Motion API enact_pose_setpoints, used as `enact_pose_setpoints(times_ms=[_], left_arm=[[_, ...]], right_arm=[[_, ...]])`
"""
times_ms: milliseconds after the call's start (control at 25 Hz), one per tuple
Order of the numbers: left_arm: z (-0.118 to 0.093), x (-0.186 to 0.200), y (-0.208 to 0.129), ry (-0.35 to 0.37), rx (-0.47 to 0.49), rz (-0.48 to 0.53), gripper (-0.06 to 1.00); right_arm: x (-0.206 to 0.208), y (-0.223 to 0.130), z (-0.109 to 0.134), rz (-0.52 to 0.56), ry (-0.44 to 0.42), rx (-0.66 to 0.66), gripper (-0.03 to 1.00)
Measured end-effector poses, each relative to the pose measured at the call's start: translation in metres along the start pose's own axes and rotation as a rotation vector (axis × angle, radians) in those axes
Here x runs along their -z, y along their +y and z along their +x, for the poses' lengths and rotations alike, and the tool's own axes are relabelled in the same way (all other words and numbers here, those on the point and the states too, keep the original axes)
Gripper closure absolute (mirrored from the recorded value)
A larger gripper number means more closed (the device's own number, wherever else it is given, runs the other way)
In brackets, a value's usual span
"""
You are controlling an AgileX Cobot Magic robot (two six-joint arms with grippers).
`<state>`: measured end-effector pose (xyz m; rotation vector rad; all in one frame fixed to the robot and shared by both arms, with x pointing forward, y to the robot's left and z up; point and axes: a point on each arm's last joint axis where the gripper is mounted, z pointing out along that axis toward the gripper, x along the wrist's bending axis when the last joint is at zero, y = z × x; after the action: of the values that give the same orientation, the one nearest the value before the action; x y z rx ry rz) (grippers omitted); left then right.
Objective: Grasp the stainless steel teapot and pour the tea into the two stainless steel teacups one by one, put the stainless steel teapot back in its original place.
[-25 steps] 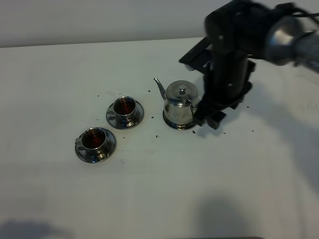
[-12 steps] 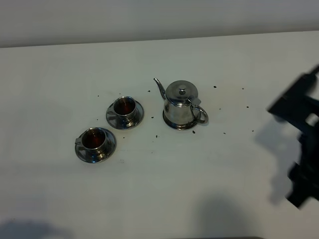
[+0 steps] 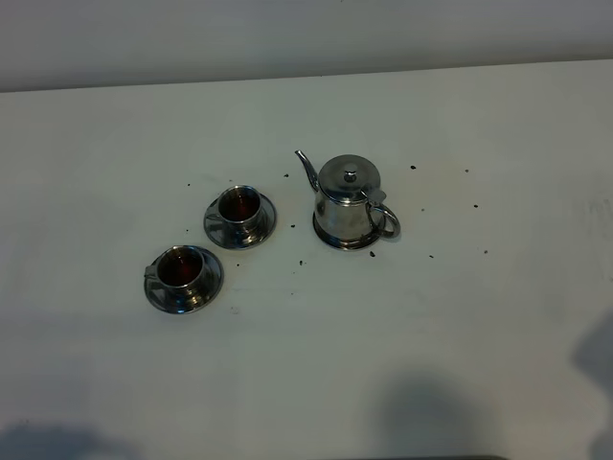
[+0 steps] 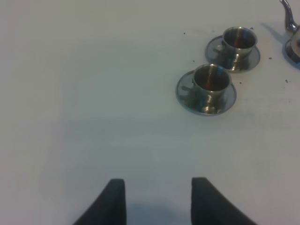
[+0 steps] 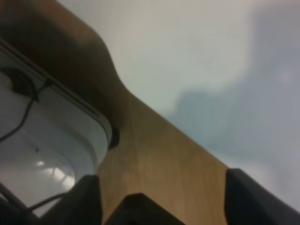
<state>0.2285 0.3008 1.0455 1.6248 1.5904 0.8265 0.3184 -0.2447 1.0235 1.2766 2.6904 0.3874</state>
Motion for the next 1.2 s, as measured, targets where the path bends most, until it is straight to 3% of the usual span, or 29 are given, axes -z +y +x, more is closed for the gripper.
enact_pose_setpoints(times_ms=[240, 600, 880, 1200], left_arm=[[0.0, 0.0, 0.0, 0.0, 0.0, 0.0, 0.58], [0.0, 0.0, 0.0, 0.0, 0.0, 0.0, 0.58], [0.0, 0.0, 0.0, 0.0, 0.0, 0.0, 0.58], [0.0, 0.0, 0.0, 0.0, 0.0, 0.0, 0.58]], right_arm=[[0.004, -0.008, 0.002, -0.133, 0.004, -0.023, 0.43], [0.003, -0.009, 0.0, -0.151, -0.014, -0.058, 0.43], [0.008, -0.016, -0.019, -0.176, -0.119, -0.281, 0.43], [0.031, -0.043, -0.024, -0.364, -0.285, -0.513, 0.43]])
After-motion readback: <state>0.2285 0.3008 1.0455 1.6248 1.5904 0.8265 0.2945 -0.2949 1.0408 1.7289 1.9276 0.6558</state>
